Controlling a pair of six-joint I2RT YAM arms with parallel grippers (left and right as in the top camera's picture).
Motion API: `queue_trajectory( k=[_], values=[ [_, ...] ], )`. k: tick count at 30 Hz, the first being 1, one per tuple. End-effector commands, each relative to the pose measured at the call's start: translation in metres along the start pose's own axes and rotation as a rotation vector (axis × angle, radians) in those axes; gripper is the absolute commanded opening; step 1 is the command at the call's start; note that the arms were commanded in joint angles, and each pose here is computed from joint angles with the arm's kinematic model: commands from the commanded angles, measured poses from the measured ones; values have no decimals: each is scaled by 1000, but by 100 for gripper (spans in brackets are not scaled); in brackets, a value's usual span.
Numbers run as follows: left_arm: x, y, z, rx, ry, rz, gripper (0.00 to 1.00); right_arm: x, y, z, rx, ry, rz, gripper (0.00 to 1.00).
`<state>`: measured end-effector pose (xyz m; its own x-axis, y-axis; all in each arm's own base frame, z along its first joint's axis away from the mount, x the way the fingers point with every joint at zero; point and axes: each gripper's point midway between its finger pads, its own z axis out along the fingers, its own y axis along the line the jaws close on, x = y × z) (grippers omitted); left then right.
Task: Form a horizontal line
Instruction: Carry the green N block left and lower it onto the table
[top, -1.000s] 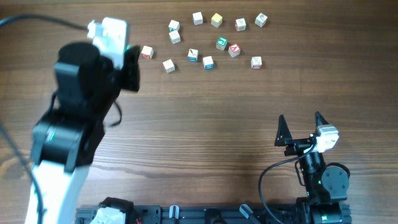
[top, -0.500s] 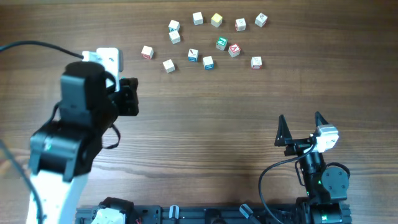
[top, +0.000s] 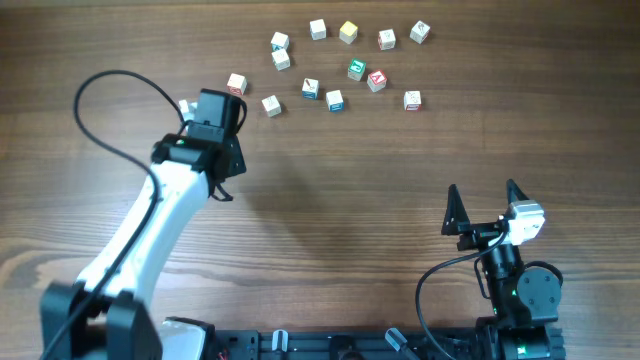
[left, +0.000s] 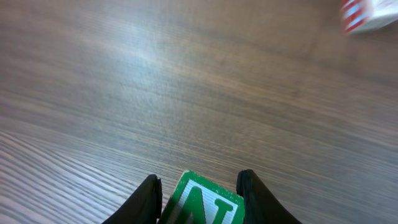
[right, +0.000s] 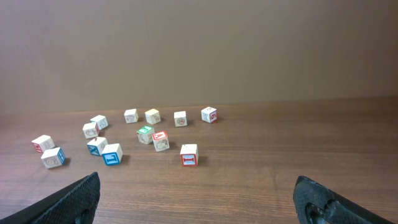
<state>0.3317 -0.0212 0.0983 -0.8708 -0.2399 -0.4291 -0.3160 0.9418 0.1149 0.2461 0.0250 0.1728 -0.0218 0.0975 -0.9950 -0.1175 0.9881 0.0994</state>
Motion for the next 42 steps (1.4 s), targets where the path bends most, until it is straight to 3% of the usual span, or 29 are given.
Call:
queue_trajectory(
  k=[1,8,18,24,36,42],
  values=[
    [7,3,20,-53,25,-45,22,-2,1,0,-8,-7,-18,100],
    [17,27,27,-193,50,-5,24,-2,1,0,-8,-7,-18,100],
    [34,34,59,-183,12,-40,31,-2,1,0,-8,-7,-18,100],
    [26,56,69,-200,-7,-123,32,-2,1,0,-8,-7,-18,100],
    [16,41,77,-33,10,21,38,-2,1,0,-9,-7,-18,100],
    [14,48,79,-38,13,85,41,-2,1,0,-8,-7,-18,100]
  ],
)
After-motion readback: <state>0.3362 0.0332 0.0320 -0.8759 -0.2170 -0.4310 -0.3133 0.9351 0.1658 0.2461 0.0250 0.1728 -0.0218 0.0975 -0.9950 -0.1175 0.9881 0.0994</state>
